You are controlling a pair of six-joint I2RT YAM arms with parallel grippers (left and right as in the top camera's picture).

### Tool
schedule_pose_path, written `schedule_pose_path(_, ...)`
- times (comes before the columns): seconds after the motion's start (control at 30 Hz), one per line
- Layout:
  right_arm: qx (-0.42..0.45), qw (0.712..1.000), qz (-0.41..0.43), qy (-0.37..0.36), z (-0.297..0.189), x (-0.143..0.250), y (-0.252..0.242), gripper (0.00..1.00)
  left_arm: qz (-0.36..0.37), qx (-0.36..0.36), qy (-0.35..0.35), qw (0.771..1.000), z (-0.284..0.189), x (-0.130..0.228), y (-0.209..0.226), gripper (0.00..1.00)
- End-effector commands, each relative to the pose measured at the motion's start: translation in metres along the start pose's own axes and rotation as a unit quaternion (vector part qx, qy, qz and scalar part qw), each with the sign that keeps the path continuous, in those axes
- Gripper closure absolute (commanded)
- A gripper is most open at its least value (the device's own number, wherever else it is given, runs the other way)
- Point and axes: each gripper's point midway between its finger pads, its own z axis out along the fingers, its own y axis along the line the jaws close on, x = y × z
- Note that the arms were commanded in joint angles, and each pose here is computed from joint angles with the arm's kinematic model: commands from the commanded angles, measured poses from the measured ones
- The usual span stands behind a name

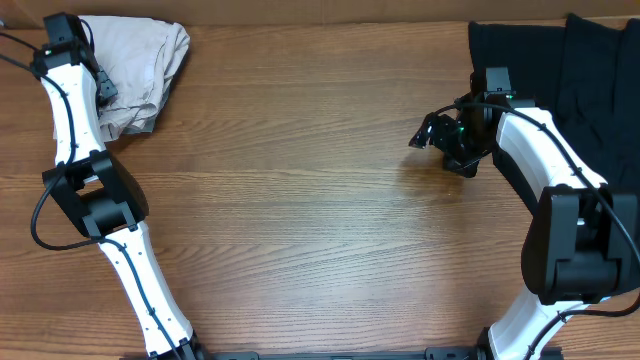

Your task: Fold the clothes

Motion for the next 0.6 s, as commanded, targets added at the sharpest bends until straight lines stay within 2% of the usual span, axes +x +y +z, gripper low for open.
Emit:
schedule_pose_path(0.0,-0.007,0.998,-0.030,-0.055,-0.035,-0.019,0.017,0.00,0.010,0.057,0.018,0.998,-0.004,0.006,-0.022,0.61)
schedule_pose_path(0.07,-0.017,0.993,-0.061,-0.104,-0.077,-0.037,0.036,0.00,0.001,0.085,-0.020,0.996,-0.054,-0.020,-0.019,0.39)
schedule_pose_path(0.17,-0.015,0.983,-0.087,-0.161,-0.139,-0.048,0.058,0.00,-0.006,0.113,-0.061,0.992,-0.115,-0.041,-0.014,0.20)
schedule_pose_path(0.23,0.010,0.976,-0.090,-0.200,-0.184,-0.046,0.063,0.00,-0.008,0.143,-0.089,0.986,-0.166,-0.050,-0.012,0.00)
schedule_pose_path(0.3,0.034,0.965,-0.094,-0.242,-0.231,-0.035,0.067,0.00,-0.007,0.180,-0.111,0.977,-0.216,-0.052,-0.010,0.00)
schedule_pose_path(0.4,0.043,0.951,-0.100,-0.288,-0.286,-0.010,0.071,0.00,-0.007,0.197,-0.129,0.972,-0.259,-0.049,-0.002,0.00)
schedule_pose_path(0.5,0.005,0.941,-0.114,-0.317,-0.335,0.033,0.079,0.00,-0.009,0.205,-0.156,0.966,-0.291,-0.051,0.006,0.00)
schedule_pose_path(0.57,-0.039,0.938,-0.132,-0.318,-0.351,0.060,0.089,0.00,-0.010,0.205,-0.160,0.966,-0.295,-0.051,0.008,0.00)
